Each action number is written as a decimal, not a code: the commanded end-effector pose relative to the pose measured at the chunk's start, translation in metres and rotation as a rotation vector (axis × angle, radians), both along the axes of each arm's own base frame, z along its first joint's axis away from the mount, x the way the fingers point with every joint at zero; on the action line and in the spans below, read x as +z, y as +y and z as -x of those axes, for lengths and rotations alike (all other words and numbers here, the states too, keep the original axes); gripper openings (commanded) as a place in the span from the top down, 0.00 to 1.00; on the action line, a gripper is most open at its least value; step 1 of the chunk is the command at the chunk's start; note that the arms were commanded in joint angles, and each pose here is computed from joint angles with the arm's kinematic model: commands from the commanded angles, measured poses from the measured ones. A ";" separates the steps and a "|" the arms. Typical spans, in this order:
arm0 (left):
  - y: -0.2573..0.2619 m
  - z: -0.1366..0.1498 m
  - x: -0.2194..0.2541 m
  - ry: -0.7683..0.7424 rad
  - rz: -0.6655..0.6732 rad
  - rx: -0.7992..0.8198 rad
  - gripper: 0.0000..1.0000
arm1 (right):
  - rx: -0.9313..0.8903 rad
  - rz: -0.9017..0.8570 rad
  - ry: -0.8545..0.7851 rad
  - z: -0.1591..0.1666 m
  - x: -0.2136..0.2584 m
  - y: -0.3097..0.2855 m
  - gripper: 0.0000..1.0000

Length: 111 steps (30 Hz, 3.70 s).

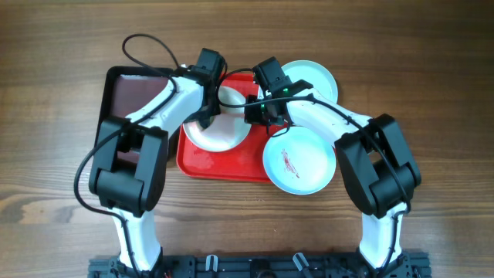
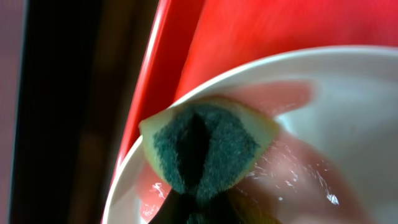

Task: Clean dirty plates on tray and stack at the side
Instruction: 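Scrub the white plate with the sponge while right gripper holds its rim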

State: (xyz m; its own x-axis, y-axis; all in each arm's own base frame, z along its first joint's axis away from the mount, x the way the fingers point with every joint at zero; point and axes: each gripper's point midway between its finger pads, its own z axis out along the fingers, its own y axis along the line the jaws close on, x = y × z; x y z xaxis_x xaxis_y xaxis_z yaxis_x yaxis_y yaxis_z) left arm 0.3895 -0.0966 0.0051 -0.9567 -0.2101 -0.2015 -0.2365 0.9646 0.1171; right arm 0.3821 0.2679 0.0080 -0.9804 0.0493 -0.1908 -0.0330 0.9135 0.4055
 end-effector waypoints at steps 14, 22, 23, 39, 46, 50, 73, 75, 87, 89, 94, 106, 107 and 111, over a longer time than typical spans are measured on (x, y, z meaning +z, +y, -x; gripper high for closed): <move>-0.039 0.052 -0.033 0.279 0.389 -0.149 0.96 | -0.015 -0.135 0.200 0.027 -0.017 -0.007 0.95; -0.126 0.065 -0.008 0.254 0.736 -0.444 0.96 | 0.001 -0.143 0.187 0.026 -0.016 -0.005 0.96; -0.133 0.064 -0.008 0.241 0.736 -0.465 0.96 | 0.002 -0.143 0.187 0.026 -0.016 -0.005 0.96; -0.002 -0.035 -0.036 -0.071 0.256 0.054 0.96 | 0.014 -0.141 0.181 0.026 -0.016 -0.005 0.96; 0.015 0.017 -0.044 0.146 0.238 0.167 0.96 | 0.013 -0.142 0.178 0.025 -0.016 -0.005 0.96; -0.021 0.066 -0.033 0.372 0.441 0.029 0.96 | 0.013 -0.142 0.178 0.025 -0.016 -0.005 0.96; -0.072 -0.011 -0.036 -0.019 0.329 -0.101 0.96 | 0.012 -0.138 0.171 0.024 -0.016 -0.006 0.96; -0.051 -0.020 -0.036 -0.081 0.176 -0.059 0.96 | 0.011 -0.138 0.171 0.024 -0.016 -0.006 0.96; 0.043 -0.013 0.013 -0.130 -0.275 0.154 0.96 | 0.012 -0.139 0.167 0.023 -0.016 -0.005 0.96; 0.038 0.010 0.005 -0.016 -0.220 0.163 0.96 | 0.012 -0.139 0.167 0.023 -0.016 -0.005 0.96; -0.019 0.060 -0.009 0.270 0.120 0.048 0.96 | 0.012 -0.139 0.167 0.023 -0.016 -0.005 0.96; -0.135 0.037 0.014 0.171 0.672 -0.305 0.96 | 0.012 -0.140 0.165 0.023 -0.016 -0.005 0.96; -0.137 0.032 0.014 0.145 0.670 -0.308 0.96 | 0.013 -0.140 0.164 0.022 -0.016 -0.005 0.96; -0.113 0.004 0.005 0.045 0.524 -0.199 0.96 | 0.013 -0.140 0.164 0.023 -0.016 -0.005 0.96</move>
